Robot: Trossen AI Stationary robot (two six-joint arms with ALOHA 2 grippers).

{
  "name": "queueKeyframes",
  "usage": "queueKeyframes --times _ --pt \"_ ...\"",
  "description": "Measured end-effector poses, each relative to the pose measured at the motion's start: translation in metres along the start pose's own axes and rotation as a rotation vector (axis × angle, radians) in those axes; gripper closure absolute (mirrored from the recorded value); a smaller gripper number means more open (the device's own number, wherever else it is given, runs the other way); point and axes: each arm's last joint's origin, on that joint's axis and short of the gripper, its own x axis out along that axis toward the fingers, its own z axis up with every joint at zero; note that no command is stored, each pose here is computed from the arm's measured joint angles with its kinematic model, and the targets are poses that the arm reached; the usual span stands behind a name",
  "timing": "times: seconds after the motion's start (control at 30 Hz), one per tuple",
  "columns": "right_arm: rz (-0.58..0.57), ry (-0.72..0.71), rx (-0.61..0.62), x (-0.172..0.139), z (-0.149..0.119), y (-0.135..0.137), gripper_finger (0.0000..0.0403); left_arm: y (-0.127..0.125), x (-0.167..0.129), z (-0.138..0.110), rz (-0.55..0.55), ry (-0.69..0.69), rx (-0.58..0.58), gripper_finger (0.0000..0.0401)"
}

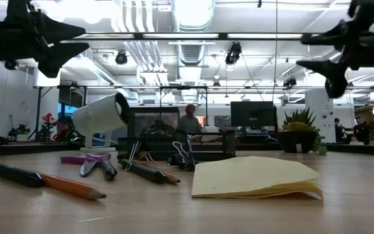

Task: Pick and place office supplies into organizer
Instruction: Put the bottom right black binder clip into the black desk organizer

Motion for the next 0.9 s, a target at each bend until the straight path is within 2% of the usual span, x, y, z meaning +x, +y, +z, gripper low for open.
queueKeyframes --times 0.13,0.3,0.4,0.47,0.63,0.73,0.83,0.9 --pt "-0.093 -0.17 0.132 0.0 0.006 -0.001 0.0209 0.0 0.0 0.0 0.0 0.0 0.0 0.0194" --pt "-0.11 -0.327 0.127 0.0 0.015 0.003 0.0209 0.0 0.0 0.0 0.0 0.0 0.0 0.0194" --pt "-0.083 -0.352 0.124 0.002 0.018 0.007 0.0209 0.0 0.0 0.0 0.0 0.0 0.0 0.0194" --pt "-0.068 -0.352 0.165 0.006 0.017 0.008 0.0209 0.0 0.0 0.0 0.0 0.001 0.0 0.0194" --pt "-0.127 -0.287 0.214 0.021 0.014 0.01 0.0209 0.0 0.0 0.0 0.0 0.001 0.0 0.0194" --pt "-0.121 -0.191 0.211 0.038 0.019 0.024 0.0209 0.0 0.0 0.0 0.0 0.0 0.0 0.0194" --pt "-0.109 -0.045 0.11 0.064 0.025 0.044 0.0209 0.0 0.0 0.0 0.0 0.0 0.0 0.0194" --pt "-0.155 0.027 -0.005 0.081 0.028 0.054 0.0209 0.0 0.0 0.0 0.0 0.0 0.0 0.0194"
